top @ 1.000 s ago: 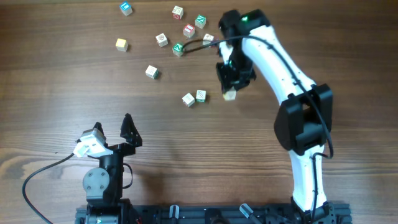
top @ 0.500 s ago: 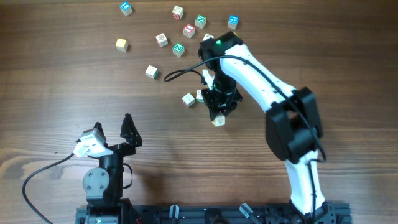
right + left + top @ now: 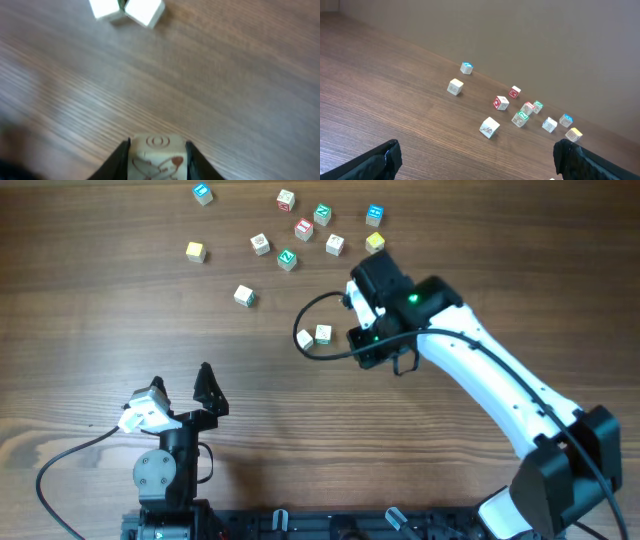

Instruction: Form a circle

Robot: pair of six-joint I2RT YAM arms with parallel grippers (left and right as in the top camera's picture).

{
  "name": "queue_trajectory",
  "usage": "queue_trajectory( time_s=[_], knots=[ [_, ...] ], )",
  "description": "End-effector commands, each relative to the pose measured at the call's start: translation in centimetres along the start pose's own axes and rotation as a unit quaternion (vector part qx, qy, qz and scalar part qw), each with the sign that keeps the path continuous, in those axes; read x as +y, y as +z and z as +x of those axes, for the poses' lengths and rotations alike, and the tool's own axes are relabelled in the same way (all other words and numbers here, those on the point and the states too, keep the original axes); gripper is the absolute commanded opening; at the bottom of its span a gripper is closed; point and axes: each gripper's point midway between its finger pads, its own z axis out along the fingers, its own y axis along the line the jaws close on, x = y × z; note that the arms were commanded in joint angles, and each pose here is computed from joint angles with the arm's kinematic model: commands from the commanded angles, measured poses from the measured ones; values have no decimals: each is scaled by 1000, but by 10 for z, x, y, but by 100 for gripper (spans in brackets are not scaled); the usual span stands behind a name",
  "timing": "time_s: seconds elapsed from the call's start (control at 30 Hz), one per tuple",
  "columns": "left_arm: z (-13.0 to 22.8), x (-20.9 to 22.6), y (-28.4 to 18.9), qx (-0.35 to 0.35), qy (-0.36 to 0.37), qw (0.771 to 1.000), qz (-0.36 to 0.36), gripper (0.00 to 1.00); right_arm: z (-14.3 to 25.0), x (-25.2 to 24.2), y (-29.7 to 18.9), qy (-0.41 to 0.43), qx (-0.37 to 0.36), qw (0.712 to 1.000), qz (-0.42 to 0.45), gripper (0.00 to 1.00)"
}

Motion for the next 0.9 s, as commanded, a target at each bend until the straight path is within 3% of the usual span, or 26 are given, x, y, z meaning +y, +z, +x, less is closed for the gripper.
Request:
queue_trajectory(
  time_s=[0.0, 0.3, 0.47, 0.67, 0.87],
  knots=[
    [2, -2, 0, 2, 6, 1000, 5, 100, 0, 4, 27, -12, -23, 999, -21, 15],
    [4, -7, 0, 7, 7, 1000, 16, 100, 7, 14, 75, -23, -68, 995, -63, 23],
    [5, -8, 0, 8, 7, 1000, 18, 100, -17, 32, 77, -61, -129, 989, -45, 25],
    [5, -8, 0, 8, 7, 1000, 18, 100, -7, 30, 103, -64, -100, 993, -29, 26],
    [5, -8, 0, 8, 7, 1000, 18, 100, -2, 16, 126, -64, -83, 995, 5, 33]
  ],
)
